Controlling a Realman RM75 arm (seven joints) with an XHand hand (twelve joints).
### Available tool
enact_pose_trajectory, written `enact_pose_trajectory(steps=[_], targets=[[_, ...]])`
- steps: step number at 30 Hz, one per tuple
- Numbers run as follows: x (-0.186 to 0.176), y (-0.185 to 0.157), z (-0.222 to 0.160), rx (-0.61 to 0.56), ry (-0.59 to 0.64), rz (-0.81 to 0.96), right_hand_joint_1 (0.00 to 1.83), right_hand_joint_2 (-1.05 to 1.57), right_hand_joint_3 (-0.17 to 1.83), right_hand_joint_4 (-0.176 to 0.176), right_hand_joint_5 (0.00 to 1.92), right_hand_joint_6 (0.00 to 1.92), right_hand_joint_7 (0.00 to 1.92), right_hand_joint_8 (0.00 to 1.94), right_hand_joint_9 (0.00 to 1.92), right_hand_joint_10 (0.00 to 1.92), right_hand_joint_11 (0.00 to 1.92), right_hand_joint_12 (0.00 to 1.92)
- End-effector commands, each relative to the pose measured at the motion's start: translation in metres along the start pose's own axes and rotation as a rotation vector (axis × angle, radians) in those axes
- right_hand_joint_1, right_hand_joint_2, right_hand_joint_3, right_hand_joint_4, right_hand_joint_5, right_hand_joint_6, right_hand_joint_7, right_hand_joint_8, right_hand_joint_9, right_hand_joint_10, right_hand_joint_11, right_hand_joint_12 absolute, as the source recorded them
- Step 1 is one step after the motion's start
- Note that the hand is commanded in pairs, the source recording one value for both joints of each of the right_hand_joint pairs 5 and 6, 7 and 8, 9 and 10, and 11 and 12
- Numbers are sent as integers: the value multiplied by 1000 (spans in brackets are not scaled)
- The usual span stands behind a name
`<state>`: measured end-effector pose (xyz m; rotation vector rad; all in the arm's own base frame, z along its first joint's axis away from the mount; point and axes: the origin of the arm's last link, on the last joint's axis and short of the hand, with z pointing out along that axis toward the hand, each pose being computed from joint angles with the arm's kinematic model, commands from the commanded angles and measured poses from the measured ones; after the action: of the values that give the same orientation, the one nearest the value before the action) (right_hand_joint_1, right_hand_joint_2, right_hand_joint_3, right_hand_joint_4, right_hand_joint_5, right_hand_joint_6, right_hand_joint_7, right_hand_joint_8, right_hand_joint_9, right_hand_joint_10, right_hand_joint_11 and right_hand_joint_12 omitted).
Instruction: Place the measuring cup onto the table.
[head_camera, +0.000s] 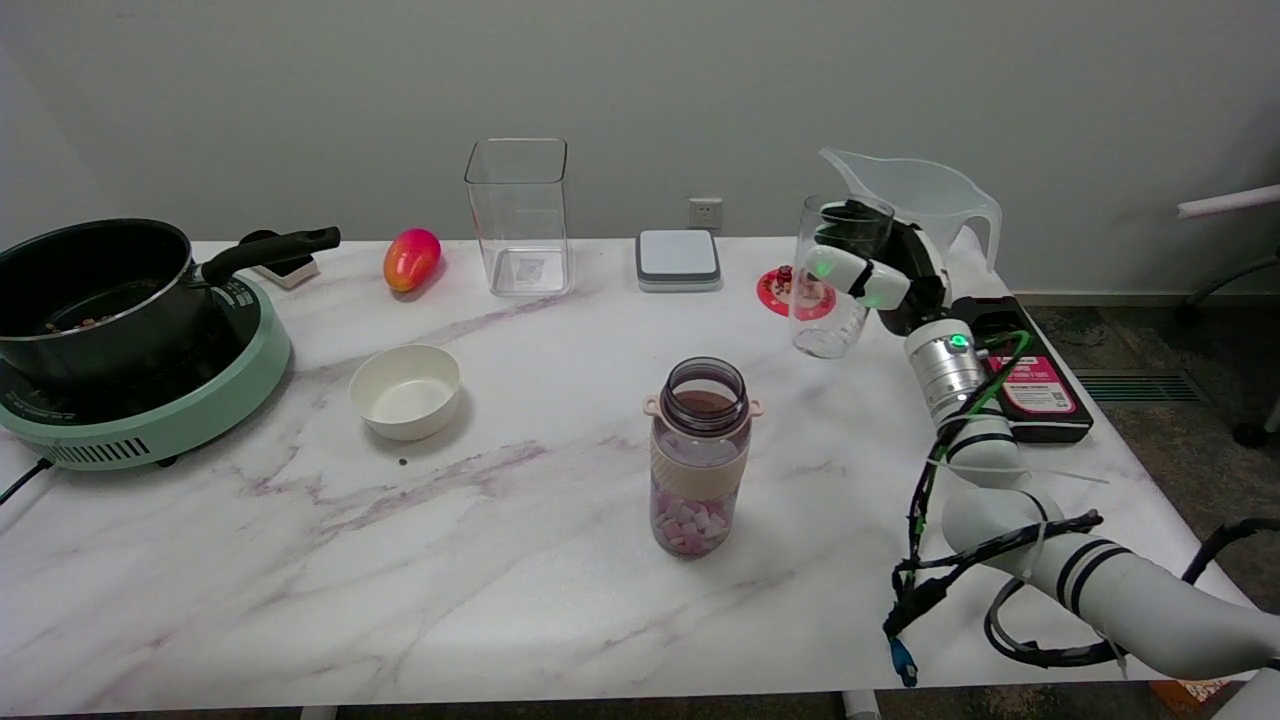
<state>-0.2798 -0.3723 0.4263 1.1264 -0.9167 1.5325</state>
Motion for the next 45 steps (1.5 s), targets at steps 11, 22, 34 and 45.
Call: enact_pose_trajectory(steps=[11, 22, 34, 45], targets=[[-80, 18, 18, -115, -178, 250, 1194, 1445, 244, 0, 1689, 1689, 1480, 1480, 1368, 1368, 1253, 1253], [-73, 2, 20, -7, -165, 180, 1216, 1427, 266, 0, 1659, 1659, 1472, 1472, 1374, 1374, 1252, 1252], [-96, -12, 21, 79, -376, 7, 1158, 1550, 224, 0, 1735, 1735, 1526, 1526, 1422, 1422, 1288, 1288], [-107, 23, -3, -7, -408, 164, 1157, 1563, 219, 0, 1707, 1707, 1521, 1521, 1430, 1430, 1295, 1295]])
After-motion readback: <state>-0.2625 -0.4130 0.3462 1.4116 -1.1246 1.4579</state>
